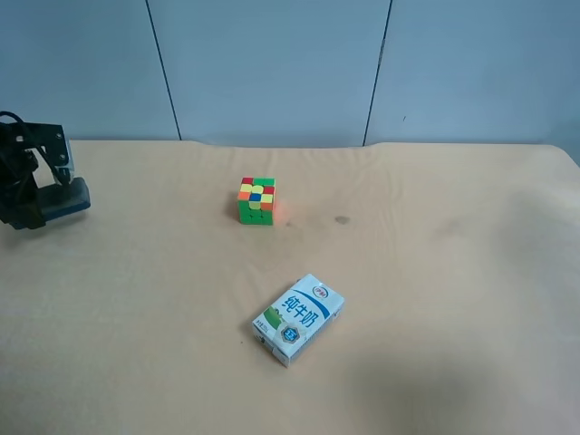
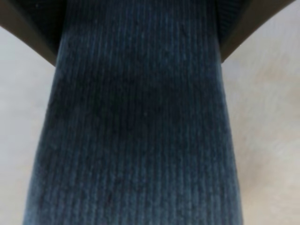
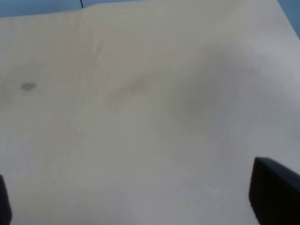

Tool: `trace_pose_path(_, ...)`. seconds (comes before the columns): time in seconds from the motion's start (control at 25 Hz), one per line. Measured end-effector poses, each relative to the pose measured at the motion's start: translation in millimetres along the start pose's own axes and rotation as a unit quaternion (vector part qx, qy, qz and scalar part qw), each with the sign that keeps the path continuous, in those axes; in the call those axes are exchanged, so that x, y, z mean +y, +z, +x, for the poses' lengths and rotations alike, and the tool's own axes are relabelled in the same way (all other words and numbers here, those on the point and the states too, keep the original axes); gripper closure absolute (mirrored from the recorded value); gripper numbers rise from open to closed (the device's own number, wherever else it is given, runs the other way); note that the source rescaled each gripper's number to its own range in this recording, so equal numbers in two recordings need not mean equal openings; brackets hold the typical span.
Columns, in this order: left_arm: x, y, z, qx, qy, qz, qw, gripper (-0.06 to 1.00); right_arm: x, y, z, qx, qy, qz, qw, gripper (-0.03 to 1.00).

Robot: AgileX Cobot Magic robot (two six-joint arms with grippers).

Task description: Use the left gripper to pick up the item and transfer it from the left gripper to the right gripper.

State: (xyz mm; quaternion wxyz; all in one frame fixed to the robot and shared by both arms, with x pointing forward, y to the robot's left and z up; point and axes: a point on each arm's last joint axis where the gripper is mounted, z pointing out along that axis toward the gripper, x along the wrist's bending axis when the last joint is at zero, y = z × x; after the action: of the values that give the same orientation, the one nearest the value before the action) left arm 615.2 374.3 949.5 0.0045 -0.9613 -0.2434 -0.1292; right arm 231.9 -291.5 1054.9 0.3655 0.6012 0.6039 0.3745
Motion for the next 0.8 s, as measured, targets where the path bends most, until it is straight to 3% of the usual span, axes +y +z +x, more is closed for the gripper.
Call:
trace_pose_path(0.32,34.0,-84.6,-26.6,0.024,0.030,-0.029,0.999,0.94,0.0,0.0,0.0,0.000,0.000,0.000,1.000,-0.03)
trace_pose_path(0.6,85.8,-116.2,-76.1,-0.019,0.091,-0.038,0.995,0.94,0.0,0.0,0.0,0.000,0.000,0.000,1.000,-0.03)
trace_pose_path(0.8,131.3,-125.8,-116.6,-0.028,0.131,-0.059,0.989,0.94,0.0,0.0,0.0,0.000,0.000,0.000,1.000,-0.03)
